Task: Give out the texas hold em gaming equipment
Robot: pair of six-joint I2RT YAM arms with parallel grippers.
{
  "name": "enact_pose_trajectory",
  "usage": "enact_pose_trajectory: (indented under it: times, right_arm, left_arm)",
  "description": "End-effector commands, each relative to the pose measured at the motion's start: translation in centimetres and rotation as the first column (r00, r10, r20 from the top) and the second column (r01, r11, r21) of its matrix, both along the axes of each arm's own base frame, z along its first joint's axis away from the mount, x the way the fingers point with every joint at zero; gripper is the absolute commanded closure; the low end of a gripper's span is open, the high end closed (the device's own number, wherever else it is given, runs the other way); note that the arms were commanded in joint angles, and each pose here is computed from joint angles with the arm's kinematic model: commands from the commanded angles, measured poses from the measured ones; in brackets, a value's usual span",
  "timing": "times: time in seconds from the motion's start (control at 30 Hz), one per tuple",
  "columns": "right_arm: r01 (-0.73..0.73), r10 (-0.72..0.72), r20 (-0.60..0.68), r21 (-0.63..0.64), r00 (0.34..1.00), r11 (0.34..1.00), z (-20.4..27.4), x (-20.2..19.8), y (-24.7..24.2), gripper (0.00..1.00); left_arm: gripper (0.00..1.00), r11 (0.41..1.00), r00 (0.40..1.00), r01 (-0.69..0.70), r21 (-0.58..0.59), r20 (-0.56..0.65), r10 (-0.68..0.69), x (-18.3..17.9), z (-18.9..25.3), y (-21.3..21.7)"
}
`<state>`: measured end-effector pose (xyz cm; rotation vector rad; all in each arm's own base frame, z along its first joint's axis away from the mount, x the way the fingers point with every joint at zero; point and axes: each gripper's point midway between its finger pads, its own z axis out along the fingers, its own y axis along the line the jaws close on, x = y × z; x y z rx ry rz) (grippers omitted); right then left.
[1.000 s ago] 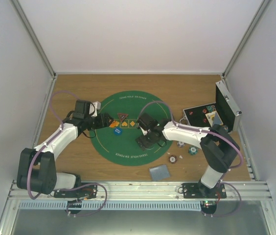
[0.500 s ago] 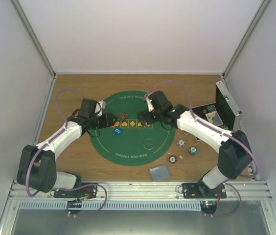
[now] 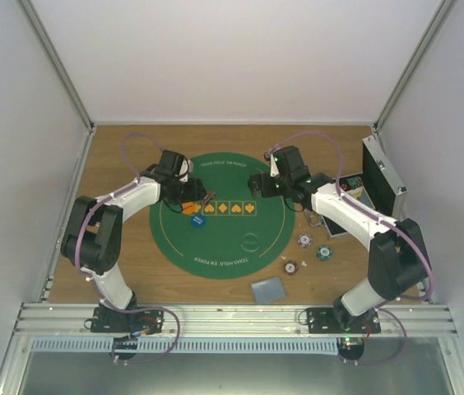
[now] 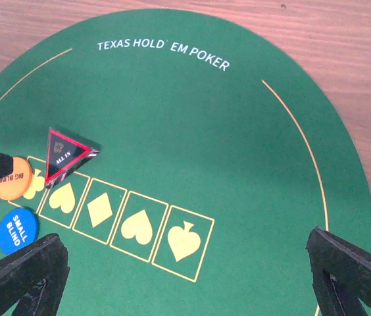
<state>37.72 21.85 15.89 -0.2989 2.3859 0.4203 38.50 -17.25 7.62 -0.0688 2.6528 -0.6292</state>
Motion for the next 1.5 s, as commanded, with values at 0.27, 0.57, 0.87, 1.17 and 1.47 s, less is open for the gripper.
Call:
enact_pose_trajectory:
  times: [0.27, 0.57, 0.87, 1.17, 1.47]
  right_arm:
    - [-0.001, 0.006, -0.091, 0.053, 0.996, 0.999, -2.4, -0.4, 0.7, 0.0]
    - [-0.027, 0.029, -0.11, 0.015, 0.994, 1.0, -3.3, -0.1, 0.8, 0.0]
    - [-0.046, 0.045, -0.109, -0.009, 0.993, 0.999, -3.8, 0.4, 1.0, 0.0]
    - [-0.058, 0.055, -0.12, -0.025, 0.991, 0.998, -4.4, 0.9, 1.3, 0.0]
    - [-0.062, 0.056, -0.133, -0.044, 0.99, 0.997, -5.1, 0.8, 1.1, 0.0]
  left_arm:
    - [0.37, 0.969, 0.996, 0.018, 0.247, -0.086, 0.003, -0.4, -3.8, 3.3]
    - [0.35, 0.953, 0.993, 0.045, 0.3, -0.121, -0.009, -0.6, -5.2, 3.6]
    - [0.36, 0.936, 0.998, 0.051, 0.347, -0.05, -0.036, -0.6, -3.1, 2.8]
    - [0.41, 0.961, 0.994, 0.101, 0.257, -0.063, -0.088, -2.1, -2.2, -1.2]
    - [0.48, 0.953, 0.989, 0.12, 0.277, -0.112, -0.092, -3.7, -4.1, -1.2]
